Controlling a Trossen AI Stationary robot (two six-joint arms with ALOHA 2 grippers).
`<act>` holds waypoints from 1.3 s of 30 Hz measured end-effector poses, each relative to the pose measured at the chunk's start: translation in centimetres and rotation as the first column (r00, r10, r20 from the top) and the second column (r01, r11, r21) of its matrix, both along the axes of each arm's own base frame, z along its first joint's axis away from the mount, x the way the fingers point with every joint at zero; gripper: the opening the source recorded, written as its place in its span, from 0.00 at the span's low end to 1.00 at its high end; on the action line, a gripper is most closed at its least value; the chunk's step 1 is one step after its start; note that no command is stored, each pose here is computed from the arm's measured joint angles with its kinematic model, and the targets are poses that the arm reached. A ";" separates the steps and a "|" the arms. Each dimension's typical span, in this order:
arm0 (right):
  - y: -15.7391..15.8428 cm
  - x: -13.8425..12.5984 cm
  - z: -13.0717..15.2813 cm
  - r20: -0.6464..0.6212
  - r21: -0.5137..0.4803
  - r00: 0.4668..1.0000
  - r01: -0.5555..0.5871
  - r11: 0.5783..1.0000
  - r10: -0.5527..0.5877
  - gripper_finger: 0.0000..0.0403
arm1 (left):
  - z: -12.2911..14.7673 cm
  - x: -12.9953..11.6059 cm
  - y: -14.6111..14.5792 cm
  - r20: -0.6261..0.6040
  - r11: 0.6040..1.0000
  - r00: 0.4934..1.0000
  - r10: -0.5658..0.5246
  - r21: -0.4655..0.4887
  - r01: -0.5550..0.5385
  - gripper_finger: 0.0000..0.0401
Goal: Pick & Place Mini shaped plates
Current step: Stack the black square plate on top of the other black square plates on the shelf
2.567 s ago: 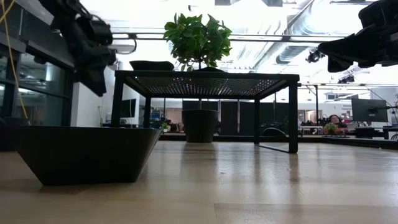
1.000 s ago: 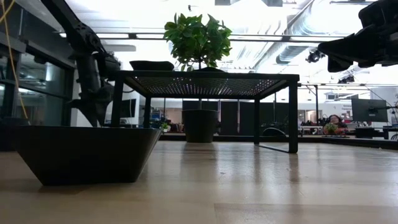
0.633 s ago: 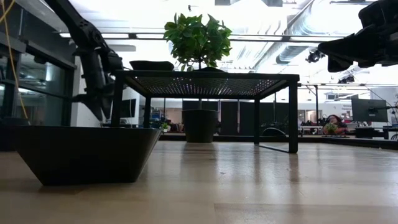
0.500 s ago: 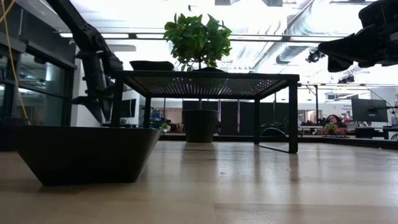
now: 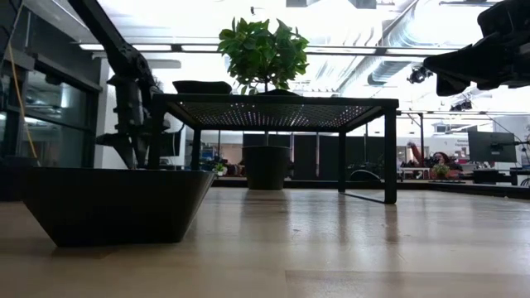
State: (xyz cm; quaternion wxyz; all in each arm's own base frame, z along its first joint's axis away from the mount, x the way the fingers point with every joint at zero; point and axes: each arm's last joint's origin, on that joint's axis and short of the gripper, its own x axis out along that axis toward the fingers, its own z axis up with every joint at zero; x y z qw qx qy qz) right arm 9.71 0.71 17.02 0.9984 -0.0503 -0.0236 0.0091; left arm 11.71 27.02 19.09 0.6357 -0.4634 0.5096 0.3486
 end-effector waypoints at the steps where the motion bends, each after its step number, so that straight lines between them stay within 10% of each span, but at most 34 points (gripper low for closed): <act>1: 0.0 0.0 0.0 0.000 0.000 1.000 0.000 1.000 0.000 0.01 | 0.0 0.0 0.0 -0.008 1.000 1.000 0.002 -0.002 -0.002 0.35; 39: 0.0 0.0 0.0 0.000 0.000 1.000 0.000 1.000 0.000 0.01 | -1.9 0.9 0.8 -0.134 0.992 0.986 0.102 -0.059 -0.111 0.35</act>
